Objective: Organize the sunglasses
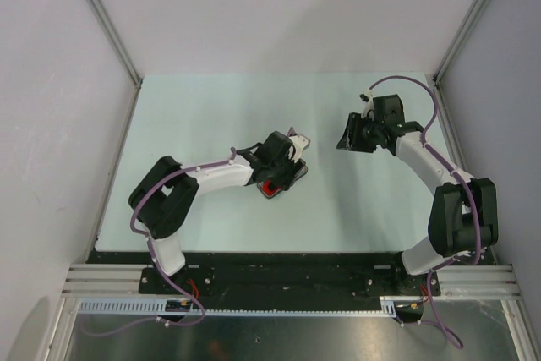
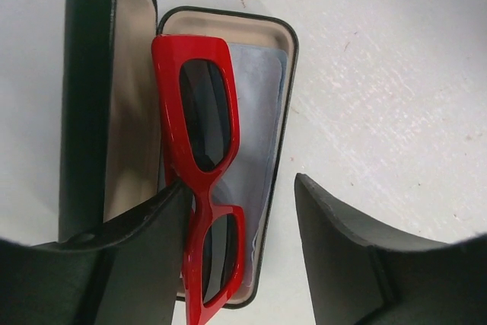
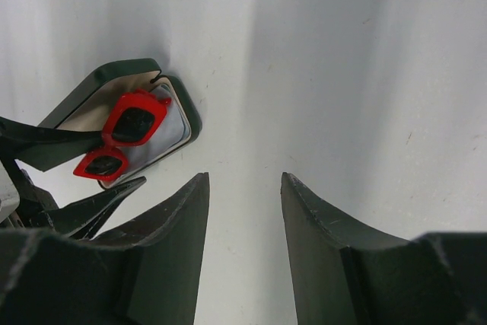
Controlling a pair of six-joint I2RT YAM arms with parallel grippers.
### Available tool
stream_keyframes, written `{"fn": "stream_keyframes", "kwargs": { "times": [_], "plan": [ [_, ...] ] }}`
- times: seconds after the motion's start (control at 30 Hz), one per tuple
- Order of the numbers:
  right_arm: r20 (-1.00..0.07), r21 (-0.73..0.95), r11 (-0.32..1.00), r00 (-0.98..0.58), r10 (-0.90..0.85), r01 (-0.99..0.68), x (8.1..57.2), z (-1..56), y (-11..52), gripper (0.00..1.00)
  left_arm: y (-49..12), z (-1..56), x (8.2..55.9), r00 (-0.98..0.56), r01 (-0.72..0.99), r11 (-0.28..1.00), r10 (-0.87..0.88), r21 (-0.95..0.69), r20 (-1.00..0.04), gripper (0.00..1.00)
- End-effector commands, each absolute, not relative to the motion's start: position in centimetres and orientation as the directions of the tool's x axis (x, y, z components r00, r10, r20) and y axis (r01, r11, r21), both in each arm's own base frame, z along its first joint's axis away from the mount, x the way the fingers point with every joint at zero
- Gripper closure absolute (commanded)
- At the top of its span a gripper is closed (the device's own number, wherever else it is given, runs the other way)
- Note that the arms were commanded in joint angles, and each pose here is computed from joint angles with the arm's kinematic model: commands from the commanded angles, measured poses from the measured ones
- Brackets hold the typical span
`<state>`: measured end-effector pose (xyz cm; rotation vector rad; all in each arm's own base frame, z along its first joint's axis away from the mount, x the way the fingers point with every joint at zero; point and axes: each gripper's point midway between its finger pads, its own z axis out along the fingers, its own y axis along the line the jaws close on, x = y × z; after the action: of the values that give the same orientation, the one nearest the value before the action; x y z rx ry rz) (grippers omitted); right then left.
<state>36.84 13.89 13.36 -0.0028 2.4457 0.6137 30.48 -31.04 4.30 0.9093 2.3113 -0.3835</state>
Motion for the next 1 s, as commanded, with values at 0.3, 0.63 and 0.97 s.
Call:
{"fn": "stream_keyframes", "kwargs": {
  "times": [0.3, 0.63, 0.97],
  "plan": [
    [-0.575, 0.430, 0.890, -0.806, 0.140, -0.152, 37.0, 13.4, 14.3, 0.53, -31.7, 7.4, 30.6, -0.570, 0.648, 0.760, 0.450, -0.039, -0.687, 0.33],
    [-0.575, 0.437, 0.882, -0.809, 0.122, -0.177, 36.5, 13.3, 15.3, 0.51, -31.7, 8.7, 30.5, -0.586, 0.625, 0.778, 0.419, -0.057, -0.694, 0.25],
    [-0.594, 0.457, 0.859, -0.798, 0.099, -0.233, 36.0, 12.6, 19.2, 0.50, -30.9, 9.6, 30.4, -0.631, 0.557, 0.828, 0.370, -0.066, -0.682, 0.21]
  ]
}}
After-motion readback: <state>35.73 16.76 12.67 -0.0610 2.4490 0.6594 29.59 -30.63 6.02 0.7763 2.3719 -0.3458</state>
